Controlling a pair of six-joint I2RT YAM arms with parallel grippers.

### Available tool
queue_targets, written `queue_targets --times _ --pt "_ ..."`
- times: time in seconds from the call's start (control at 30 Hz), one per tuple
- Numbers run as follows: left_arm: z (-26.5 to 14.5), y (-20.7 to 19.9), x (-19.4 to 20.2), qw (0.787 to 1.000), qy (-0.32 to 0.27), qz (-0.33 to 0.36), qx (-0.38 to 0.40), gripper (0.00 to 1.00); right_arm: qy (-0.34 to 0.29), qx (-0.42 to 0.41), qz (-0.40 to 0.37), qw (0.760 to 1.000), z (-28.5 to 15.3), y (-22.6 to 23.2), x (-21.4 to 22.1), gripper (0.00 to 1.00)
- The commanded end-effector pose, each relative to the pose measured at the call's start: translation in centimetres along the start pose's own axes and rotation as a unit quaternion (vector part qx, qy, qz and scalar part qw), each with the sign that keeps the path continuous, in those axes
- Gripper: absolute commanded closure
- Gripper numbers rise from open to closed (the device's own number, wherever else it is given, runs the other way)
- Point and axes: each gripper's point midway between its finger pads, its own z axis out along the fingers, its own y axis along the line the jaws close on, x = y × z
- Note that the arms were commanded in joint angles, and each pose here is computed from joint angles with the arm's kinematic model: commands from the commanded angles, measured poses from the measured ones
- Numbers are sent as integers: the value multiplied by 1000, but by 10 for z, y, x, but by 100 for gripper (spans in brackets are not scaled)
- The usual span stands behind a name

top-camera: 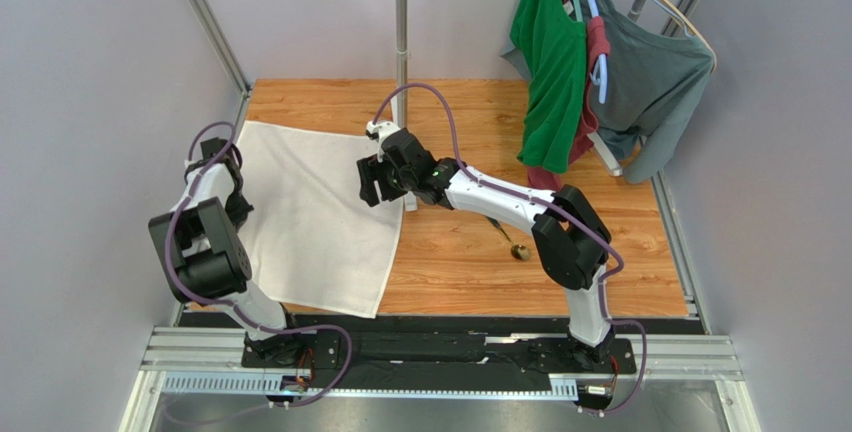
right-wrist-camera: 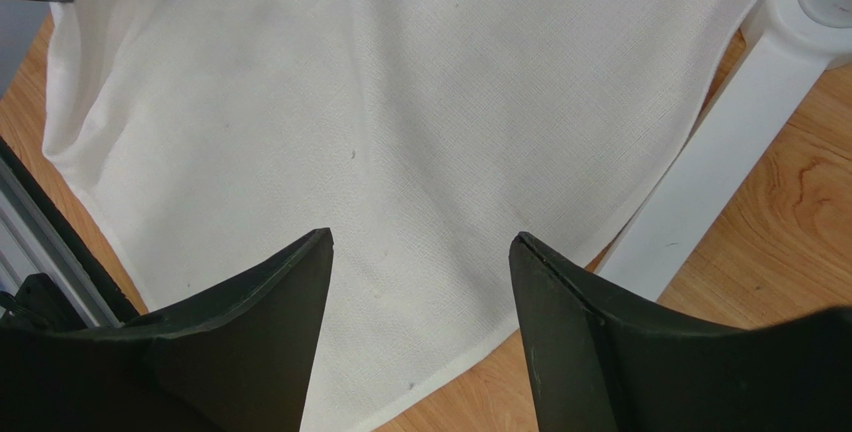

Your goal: Fold the napkin, place the utensils inside, and roll it up

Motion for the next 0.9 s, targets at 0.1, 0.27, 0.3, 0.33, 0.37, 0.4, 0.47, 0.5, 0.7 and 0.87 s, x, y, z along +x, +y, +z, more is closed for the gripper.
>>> queue_targets --times 0.1,0.27,0.3,0.33,0.37,0.4,0.47,0.5,0.7,0.87 --pt "-28 40 -9 995 -63 -53 -61 100 -50 -21 -9 998 -22 21 -32 30" --pt "-27 51 -1 993 -52 -58 -86 100 -53 -25 -12 998 -25 25 -32 30" --pt "-29 53 -2 993 -55 -61 -88 100 -53 -25 -14 998 -26 25 -32 30" --pt "-31 53 -1 993 -55 -62 -88 100 -53 -24 -14 998 -27 25 -31 30" --pt "-34 55 -1 992 -61 -67 -86 100 -52 -22 -14 998 -27 23 -30 30" --pt "-36 55 -2 992 -65 -70 -86 100 -54 -21 -16 998 -28 23 -30 30" --pt "-41 57 -2 991 -74 -74 -81 100 -53 -18 -15 998 -28 20 -28 30" --pt "-43 56 -2 991 -76 -73 -79 100 -53 -19 -15 998 -29 21 -28 30" --pt "-48 51 -2 991 -82 -59 -87 100 -50 -20 -13 998 -28 21 -23 29" --pt "-63 45 -11 989 -115 -62 -65 100 -49 -9 -17 999 -29 16 -21 29"
